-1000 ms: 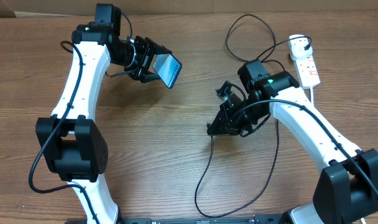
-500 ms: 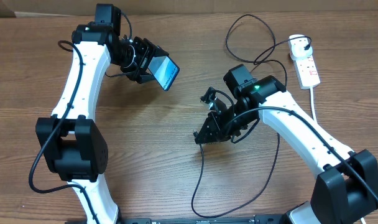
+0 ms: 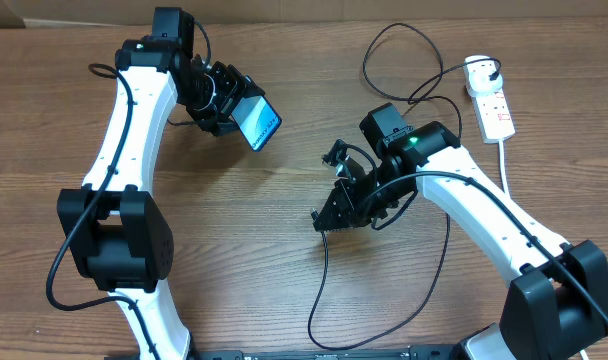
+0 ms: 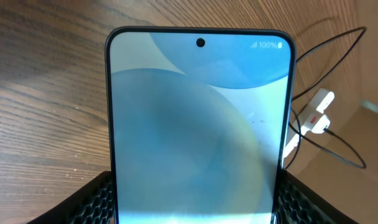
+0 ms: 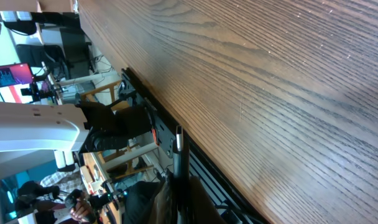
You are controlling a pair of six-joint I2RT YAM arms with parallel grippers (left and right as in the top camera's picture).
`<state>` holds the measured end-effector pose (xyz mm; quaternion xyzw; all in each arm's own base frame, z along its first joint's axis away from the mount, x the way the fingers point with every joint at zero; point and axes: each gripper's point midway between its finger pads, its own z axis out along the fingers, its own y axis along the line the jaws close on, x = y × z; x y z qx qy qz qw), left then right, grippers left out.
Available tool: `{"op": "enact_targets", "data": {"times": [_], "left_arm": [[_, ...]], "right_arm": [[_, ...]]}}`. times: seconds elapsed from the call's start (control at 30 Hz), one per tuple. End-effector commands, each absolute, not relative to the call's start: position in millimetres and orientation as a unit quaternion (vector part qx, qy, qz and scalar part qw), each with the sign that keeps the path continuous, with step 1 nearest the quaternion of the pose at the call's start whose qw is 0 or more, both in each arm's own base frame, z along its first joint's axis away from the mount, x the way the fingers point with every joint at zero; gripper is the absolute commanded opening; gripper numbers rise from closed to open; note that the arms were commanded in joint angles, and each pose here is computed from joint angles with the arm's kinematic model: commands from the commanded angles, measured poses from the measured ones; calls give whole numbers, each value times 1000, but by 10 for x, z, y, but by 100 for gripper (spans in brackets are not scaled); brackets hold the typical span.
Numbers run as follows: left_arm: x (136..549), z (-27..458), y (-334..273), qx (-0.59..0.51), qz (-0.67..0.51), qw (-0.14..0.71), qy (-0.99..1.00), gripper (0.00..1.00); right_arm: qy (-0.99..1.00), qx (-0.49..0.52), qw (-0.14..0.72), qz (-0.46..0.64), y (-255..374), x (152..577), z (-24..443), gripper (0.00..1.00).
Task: Plug charger to phone and switch on socket
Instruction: 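Lift the USB-C plug with the right gripper and raise it upward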
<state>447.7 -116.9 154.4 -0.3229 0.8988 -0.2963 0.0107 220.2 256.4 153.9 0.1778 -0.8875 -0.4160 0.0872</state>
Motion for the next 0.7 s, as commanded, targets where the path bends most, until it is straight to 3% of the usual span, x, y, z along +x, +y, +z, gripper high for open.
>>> {"op": "enact_targets", "data": {"times": [0.0, 0.53, 0.67], "left_arm": [[4460, 1735, -1168, -294, -299, 39, 907, 50], [4360, 1593, -1288, -249, -219, 61, 942, 50], [4356, 1574, -1288, -240, -203, 68, 947, 50]], "right_arm": [[-889, 195, 59, -411, 2574, 2253, 1632, 4], [-912, 188, -3, -365, 2546, 2563, 1508, 4], [-941, 155, -25, -299, 2387, 2728, 1355, 4]]}}
